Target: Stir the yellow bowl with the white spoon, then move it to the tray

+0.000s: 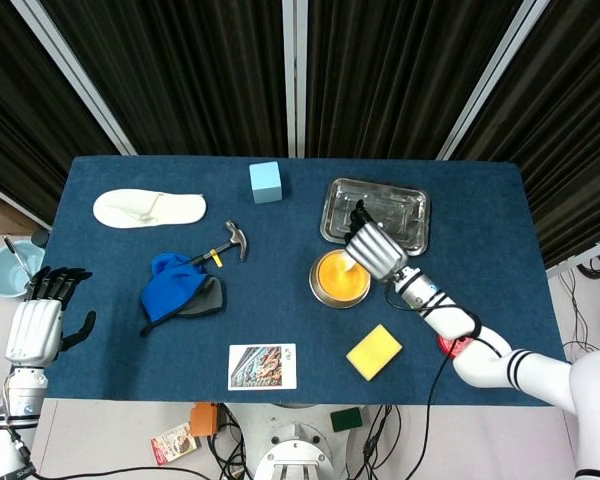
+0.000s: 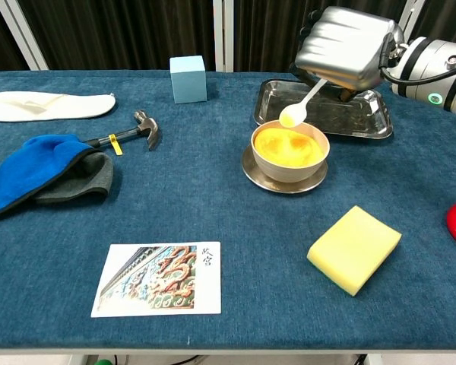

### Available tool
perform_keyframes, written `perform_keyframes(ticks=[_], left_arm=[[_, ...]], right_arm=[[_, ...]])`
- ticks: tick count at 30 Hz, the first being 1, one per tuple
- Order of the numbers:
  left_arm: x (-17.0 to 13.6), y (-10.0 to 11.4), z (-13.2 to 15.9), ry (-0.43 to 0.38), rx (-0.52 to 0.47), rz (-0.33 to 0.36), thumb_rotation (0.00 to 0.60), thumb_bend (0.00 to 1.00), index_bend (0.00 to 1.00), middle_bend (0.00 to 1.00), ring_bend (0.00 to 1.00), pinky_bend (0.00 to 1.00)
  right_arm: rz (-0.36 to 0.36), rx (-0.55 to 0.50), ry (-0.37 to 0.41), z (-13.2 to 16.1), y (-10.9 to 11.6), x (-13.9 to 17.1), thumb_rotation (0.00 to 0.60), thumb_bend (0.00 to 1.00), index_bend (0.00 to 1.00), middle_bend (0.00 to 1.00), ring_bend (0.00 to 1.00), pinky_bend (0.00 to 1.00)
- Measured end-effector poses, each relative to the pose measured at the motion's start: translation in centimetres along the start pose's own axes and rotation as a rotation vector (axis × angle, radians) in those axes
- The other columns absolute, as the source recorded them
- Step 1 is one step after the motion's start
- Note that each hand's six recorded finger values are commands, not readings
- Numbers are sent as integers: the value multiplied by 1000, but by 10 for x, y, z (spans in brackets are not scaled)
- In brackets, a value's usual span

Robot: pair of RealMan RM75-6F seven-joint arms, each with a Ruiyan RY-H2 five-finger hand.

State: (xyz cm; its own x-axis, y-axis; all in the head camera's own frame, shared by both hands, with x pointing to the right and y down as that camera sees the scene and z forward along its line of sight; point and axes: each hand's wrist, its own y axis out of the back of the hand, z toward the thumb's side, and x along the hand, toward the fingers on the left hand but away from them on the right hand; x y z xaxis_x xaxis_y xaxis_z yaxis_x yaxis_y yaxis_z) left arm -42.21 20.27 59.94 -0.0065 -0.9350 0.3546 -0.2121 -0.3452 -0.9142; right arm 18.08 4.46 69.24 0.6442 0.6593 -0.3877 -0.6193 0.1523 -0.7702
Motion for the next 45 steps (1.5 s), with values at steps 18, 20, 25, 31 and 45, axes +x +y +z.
perform_keyframes(ticks=[18, 20, 25, 31, 45], left_arm=[[-10, -5, -12, 34, -18, -1, 600, 348, 231, 193, 143, 84], [-10, -7, -13, 36, -19, -4, 600, 348, 231, 193, 143, 83], [-11, -10, -15, 39, -26, -6, 600, 348, 232, 193, 142, 84], [-13, -12, -19, 49, -30, -8, 600, 348, 232, 193, 143, 84], [-13, -10, -20, 44, -25, -2, 600, 348, 232, 193, 143, 83]], right_arm=[[-74, 607, 173, 23, 26, -21, 600, 486, 703, 460, 215, 0], [-61, 617, 177, 25, 26, -22, 600, 486, 701, 456, 210, 0], [-37, 641, 205, 36, 20, -23, 600, 486, 699, 450, 201, 0], [-36, 615, 215, 51, 19, -24, 600, 486, 698, 449, 202, 0], [-45, 358, 138, 53, 25, -19, 600, 484, 711, 449, 215, 0]])
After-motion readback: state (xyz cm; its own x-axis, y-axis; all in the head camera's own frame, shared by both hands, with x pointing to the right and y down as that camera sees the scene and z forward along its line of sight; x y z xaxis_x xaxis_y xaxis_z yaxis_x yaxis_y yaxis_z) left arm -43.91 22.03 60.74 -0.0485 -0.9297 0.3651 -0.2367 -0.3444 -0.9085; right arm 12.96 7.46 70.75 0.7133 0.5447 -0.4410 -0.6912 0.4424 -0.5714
